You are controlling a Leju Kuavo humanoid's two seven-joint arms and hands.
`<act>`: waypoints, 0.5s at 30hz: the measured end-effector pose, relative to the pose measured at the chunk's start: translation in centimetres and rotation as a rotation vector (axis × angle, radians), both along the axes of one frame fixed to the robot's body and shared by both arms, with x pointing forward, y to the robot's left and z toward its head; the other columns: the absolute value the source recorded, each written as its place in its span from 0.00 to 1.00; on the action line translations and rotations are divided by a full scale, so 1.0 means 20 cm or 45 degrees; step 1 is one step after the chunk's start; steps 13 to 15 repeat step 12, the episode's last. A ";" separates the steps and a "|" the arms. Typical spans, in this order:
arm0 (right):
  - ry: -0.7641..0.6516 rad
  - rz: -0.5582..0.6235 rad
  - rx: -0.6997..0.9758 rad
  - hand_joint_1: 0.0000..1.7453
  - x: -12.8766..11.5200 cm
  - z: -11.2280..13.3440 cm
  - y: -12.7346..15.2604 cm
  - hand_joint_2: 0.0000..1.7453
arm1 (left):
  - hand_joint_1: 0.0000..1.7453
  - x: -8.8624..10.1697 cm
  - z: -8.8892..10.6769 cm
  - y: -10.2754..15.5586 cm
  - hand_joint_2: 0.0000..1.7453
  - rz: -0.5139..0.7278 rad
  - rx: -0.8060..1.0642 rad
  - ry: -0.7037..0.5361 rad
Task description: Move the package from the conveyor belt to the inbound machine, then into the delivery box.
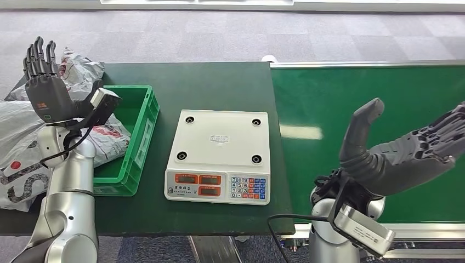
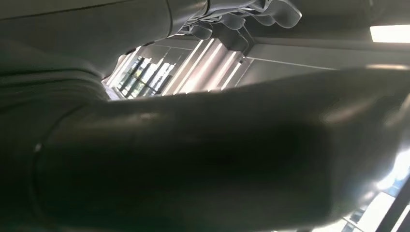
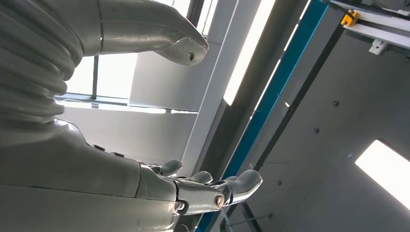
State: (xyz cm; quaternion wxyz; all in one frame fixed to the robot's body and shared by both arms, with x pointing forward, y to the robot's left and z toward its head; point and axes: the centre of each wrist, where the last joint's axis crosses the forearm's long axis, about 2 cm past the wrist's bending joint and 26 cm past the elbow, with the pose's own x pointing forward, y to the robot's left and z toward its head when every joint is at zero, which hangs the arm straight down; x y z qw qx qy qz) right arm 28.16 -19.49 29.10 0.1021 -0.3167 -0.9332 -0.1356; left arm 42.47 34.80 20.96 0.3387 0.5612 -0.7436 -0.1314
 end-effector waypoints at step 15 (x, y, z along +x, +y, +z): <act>0.137 0.424 0.304 0.00 0.05 -0.10 0.15 1.00 | 0.00 -0.18 0.10 -0.21 1.00 -0.739 -0.971 -0.521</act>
